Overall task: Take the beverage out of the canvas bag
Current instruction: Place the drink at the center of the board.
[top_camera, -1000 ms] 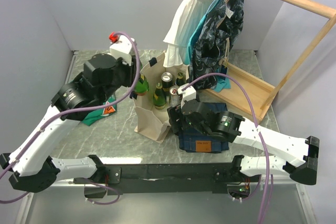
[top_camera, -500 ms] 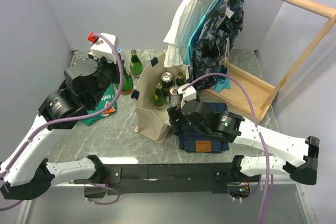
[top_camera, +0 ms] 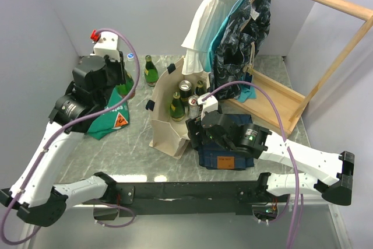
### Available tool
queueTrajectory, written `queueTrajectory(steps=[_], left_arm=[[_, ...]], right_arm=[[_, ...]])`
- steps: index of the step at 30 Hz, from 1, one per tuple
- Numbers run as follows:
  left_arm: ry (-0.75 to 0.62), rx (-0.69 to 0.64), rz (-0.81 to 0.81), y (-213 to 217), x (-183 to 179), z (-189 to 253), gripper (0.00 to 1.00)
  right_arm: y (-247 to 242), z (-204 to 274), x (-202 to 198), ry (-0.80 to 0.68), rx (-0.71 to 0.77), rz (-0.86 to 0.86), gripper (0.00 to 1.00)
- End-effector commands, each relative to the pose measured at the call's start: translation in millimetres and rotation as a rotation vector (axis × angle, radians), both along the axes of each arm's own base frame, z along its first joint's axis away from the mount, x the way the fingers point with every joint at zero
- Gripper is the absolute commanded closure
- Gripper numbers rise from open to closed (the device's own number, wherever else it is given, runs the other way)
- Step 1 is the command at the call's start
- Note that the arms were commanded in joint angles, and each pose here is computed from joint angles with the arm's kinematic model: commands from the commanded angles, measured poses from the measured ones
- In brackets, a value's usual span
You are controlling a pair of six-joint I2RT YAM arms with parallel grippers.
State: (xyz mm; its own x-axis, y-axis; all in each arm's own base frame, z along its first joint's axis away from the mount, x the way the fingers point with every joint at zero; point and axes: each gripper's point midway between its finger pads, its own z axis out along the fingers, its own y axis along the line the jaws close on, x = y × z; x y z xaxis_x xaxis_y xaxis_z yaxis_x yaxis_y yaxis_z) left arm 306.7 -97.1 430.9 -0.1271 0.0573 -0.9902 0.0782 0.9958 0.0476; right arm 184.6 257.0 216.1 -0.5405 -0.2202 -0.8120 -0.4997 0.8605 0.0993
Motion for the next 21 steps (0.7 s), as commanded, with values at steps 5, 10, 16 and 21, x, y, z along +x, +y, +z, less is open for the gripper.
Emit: queueTrajectory(steps=[5, 10, 16, 21], left_arm=[[-0.185, -0.153, -0.016, 6.7, 35.3, 45.5, 0.99], [-0.176, -0.177, -0.021, 9.0, 60.0, 34.7, 0.99], [-0.136, -0.194, -0.019, 5.8, 94.7, 9.8, 0.99], [-0.116, -0.193, 0.0, 6.8, 120.4, -8.7, 0.99]], right_arm=[[1.4, 20.7, 1.2, -0.033, 0.012, 0.006, 0.08], [-3.5, 23.0, -0.3, -0.042, 0.009, 0.014, 0.08], [-7.2, 23.7, -1.8, -0.041, -0.003, 0.018, 0.08], [-9.5, 30.2, -1.5, -0.043, -0.017, 0.017, 0.08]])
